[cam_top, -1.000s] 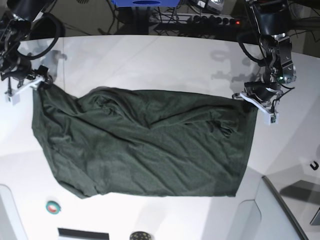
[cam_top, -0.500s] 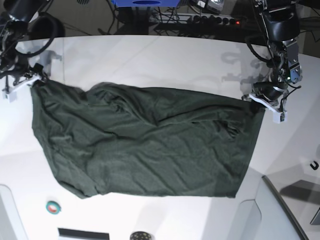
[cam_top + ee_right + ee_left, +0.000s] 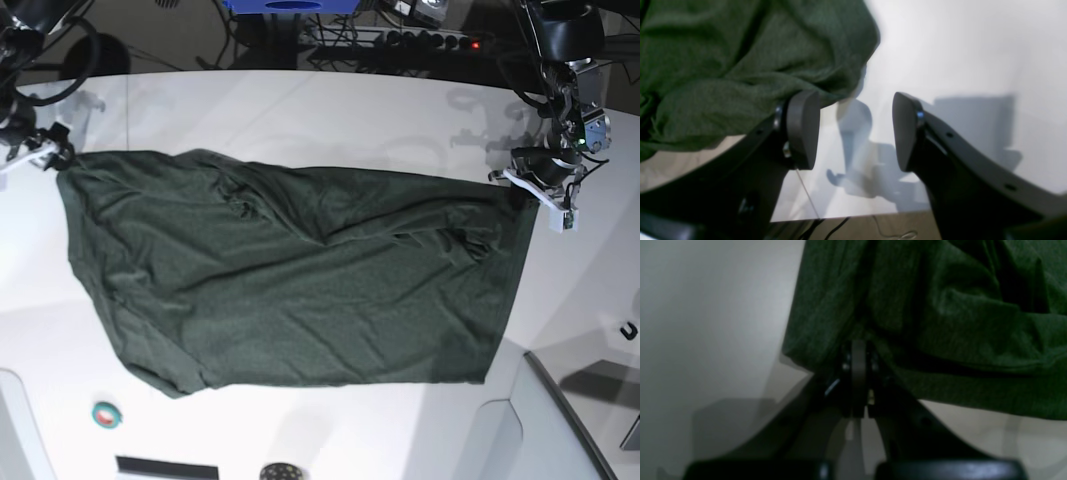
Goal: Layout the t-shirt on the table in an organized manner, then fold the t-shirt properly
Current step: 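Pull the shirt edge taut with both grippers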
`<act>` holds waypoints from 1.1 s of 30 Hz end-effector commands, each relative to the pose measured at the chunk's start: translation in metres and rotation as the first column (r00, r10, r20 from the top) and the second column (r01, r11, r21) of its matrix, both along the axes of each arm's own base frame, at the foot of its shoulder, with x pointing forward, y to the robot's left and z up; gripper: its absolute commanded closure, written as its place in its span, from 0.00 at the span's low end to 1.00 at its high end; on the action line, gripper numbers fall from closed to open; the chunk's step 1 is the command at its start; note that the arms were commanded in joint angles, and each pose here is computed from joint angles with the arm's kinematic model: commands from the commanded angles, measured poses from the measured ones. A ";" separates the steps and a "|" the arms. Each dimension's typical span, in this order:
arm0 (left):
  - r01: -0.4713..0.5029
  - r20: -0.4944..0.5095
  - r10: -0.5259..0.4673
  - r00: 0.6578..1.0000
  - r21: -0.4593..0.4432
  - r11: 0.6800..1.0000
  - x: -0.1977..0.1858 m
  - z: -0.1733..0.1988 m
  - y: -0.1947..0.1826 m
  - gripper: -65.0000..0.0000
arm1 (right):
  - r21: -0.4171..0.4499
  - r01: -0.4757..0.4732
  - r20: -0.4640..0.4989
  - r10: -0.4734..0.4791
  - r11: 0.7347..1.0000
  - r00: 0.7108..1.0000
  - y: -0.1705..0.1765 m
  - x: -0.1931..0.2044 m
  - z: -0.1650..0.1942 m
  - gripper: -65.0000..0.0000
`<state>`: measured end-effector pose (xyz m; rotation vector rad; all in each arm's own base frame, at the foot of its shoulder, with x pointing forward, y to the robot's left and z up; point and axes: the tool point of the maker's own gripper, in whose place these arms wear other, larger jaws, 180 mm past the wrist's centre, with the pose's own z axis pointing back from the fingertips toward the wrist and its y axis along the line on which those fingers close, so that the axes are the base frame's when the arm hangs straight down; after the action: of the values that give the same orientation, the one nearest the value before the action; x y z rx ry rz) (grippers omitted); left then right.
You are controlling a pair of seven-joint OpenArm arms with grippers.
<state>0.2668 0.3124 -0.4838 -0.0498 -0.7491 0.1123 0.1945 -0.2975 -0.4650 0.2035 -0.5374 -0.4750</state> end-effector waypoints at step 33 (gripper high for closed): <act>0.002 -0.016 -0.001 1.000 0.027 1.000 0.000 0.002 0.008 1.00 | 0.082 -0.073 0.028 0.071 0.994 0.997 0.009 0.019 -0.014 1.00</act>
<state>0.2668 0.3127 -0.4838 -0.0494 -0.7488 0.1119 0.2022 -0.2773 -0.4917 0.3229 -0.4808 -0.4432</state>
